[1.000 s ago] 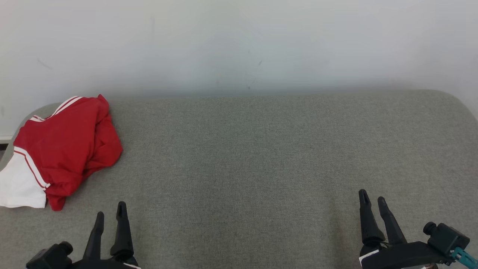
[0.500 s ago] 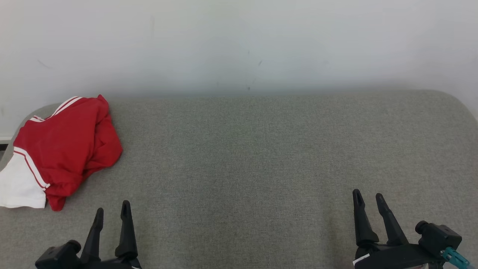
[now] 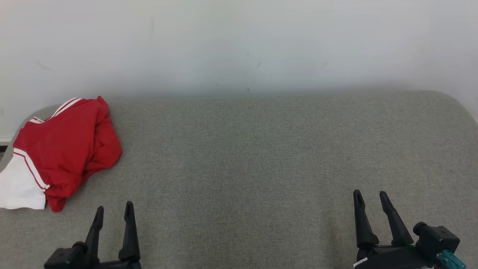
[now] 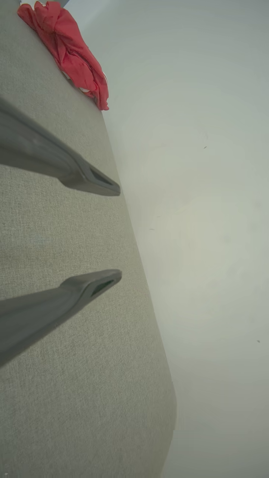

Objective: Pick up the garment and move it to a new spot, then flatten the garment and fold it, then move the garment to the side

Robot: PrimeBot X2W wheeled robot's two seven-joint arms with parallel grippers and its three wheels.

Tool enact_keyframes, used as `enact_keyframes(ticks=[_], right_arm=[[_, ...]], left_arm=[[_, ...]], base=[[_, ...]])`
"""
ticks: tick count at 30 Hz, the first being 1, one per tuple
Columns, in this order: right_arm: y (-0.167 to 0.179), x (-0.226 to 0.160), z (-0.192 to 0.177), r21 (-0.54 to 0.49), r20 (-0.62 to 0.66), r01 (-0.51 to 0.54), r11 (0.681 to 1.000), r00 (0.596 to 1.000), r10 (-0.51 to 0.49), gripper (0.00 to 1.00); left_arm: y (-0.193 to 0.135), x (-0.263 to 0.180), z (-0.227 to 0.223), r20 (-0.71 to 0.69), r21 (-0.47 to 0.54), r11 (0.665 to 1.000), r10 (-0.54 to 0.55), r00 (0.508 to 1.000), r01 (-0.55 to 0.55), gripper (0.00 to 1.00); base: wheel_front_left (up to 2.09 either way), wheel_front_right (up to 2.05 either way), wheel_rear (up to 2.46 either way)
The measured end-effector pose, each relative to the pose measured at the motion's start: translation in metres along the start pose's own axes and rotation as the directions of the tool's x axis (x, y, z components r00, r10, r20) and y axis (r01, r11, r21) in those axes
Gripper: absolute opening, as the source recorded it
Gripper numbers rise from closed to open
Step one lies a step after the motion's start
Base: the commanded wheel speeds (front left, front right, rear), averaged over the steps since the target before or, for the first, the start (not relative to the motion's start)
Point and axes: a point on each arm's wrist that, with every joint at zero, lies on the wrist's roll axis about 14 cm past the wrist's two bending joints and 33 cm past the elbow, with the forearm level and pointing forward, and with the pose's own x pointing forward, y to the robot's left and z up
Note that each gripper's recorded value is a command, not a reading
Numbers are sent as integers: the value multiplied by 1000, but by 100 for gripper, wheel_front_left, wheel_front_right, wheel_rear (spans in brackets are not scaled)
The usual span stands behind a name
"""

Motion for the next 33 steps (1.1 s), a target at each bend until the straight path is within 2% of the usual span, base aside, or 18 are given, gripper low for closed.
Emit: enact_keyframes(ticks=[14, 33], right_arm=[[-2, -5, 6, -116, 27, -3, 993, 1000, 6, 100], [0, -9, 8, -229, 31, -19, 973, 999, 27, 100]], left_arm=[[-2, -5, 1, 11, 112, 993, -29, 1000, 28, 100], [0, -11, 3, 9, 191, 981, -41, 999, 39, 100]], base=[[0, 0, 0], [0, 0, 0]])
